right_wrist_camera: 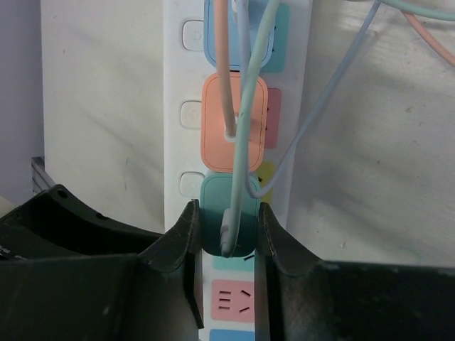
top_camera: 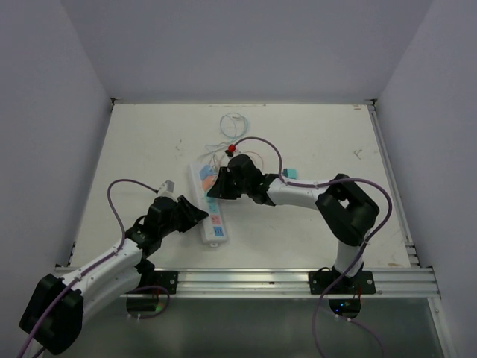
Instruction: Pull the plug off the socket
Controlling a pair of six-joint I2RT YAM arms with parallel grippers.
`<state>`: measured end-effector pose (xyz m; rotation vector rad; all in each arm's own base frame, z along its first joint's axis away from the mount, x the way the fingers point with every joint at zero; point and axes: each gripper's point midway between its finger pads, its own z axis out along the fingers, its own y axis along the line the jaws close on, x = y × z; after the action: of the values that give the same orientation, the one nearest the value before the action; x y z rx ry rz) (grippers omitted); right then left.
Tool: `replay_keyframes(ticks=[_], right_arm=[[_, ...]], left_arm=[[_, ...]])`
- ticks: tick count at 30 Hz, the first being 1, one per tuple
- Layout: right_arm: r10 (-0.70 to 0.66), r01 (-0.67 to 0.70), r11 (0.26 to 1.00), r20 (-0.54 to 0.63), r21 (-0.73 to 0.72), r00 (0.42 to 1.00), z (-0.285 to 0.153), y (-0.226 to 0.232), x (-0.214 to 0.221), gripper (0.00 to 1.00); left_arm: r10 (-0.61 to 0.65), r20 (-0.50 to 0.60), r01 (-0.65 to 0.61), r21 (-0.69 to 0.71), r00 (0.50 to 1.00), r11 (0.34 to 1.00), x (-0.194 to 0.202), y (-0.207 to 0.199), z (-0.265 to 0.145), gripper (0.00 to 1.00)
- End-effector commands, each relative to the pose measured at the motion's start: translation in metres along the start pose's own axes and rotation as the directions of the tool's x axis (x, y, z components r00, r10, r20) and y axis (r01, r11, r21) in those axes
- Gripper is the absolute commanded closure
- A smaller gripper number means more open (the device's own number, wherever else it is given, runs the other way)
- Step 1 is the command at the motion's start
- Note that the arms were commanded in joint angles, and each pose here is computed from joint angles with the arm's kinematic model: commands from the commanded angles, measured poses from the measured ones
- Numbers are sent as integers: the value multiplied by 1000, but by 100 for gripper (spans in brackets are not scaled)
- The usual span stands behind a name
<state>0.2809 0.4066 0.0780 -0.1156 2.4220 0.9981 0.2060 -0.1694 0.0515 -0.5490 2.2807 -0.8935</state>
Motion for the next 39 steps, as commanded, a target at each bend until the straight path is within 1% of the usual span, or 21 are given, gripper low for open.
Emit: replay_keyframes(ticks=[1, 2, 3, 4, 5, 7, 9, 12, 13, 15, 18, 21, 22, 26, 29, 32, 33, 35, 36, 38, 39], right_arm=[[-19, 20, 998, 16, -61, 1000, -2, 14, -4, 92], [-22, 22, 998, 13, -67, 1000, -4, 14, -3, 98], [-27, 27, 998, 6, -65, 1000, -5, 12, 0, 100], [-30, 31, 997, 9, -70, 999, -8, 14, 0, 100], [-34, 34, 997, 11, -71, 999, -10, 14, 0, 100], [-44, 45, 996, 12, -81, 999, -15, 14, 1, 100], [-53, 53, 995, 2, -88, 999, -18, 13, 4, 100], [-58, 57, 993, 1, -102, 998, -22, 15, 9, 100], [-60, 59, 993, -2, -104, 998, -23, 15, 11, 100], [-63, 61, 992, -11, -114, 998, -23, 17, 15, 100], [-59, 57, 992, -15, -113, 998, -23, 17, 19, 100], [-54, 52, 992, -14, -115, 998, -22, 18, 21, 100], [-51, 49, 992, -14, -116, 999, -22, 18, 20, 100], [-52, 50, 991, -14, -127, 999, -21, 23, 21, 100], [-58, 55, 990, -21, -130, 998, -20, 25, 25, 100], [-56, 52, 990, -27, -133, 998, -21, 25, 27, 100], [-54, 50, 990, -26, -132, 998, -21, 25, 28, 100], [-52, 48, 990, -24, -134, 998, -22, 24, 28, 100], [-53, 49, 990, -25, -135, 998, -22, 24, 29, 100], [-52, 49, 990, -19, -135, 998, -23, 23, 29, 100], [-50, 48, 990, -16, -136, 999, -23, 23, 29, 100]], left_arm=[[63, -31, -64, -36, 998, 997, 7, 13, -2, 67], [69, -29, -70, -34, 997, 997, 6, 12, -2, 56], [75, -20, -76, -23, 997, 997, 3, 7, -3, 45], [83, -21, -83, -21, 996, 996, 2, 6, -4, 28], [89, -20, -90, -22, 996, 996, 1, 5, -4, 24], [105, -13, -105, -15, 994, 994, -4, -3, -4, 15], [115, -19, -116, -20, 993, 993, -7, -6, -3, 14], [122, -33, -122, -24, 992, 992, -7, -9, 0, 16], [122, -40, -124, -26, 992, 992, -6, -9, 1, 19], [123, -50, -125, -28, 991, 992, -6, -11, 4, 21], [120, -70, -122, -20, 990, 992, -5, -14, 7, 30], [105, -98, -106, -4, 990, 994, 1, -16, 10, 34], [101, -89, -99, 26, 991, 995, 0, -22, 11, 35], [91, -102, -90, 16, 991, 996, 4, -17, 14, 43], [87, -105, -86, 8, 991, 996, 5, -14, 15, 55], [76, -108, -77, -2, 991, 997, 7, -10, 15, 69], [73, -106, -74, -6, 992, 997, 8, -9, 15, 76], [56, -109, -58, -16, 993, 998, 10, -5, 15, 83], [37, -111, -40, -26, 993, 999, 12, -2, 14, 91], [14, -111, -20, -51, 994, 998, 15, 6, 13, 100], [-4, -111, -3, -60, 994, 998, 17, 9, 13, 100]])
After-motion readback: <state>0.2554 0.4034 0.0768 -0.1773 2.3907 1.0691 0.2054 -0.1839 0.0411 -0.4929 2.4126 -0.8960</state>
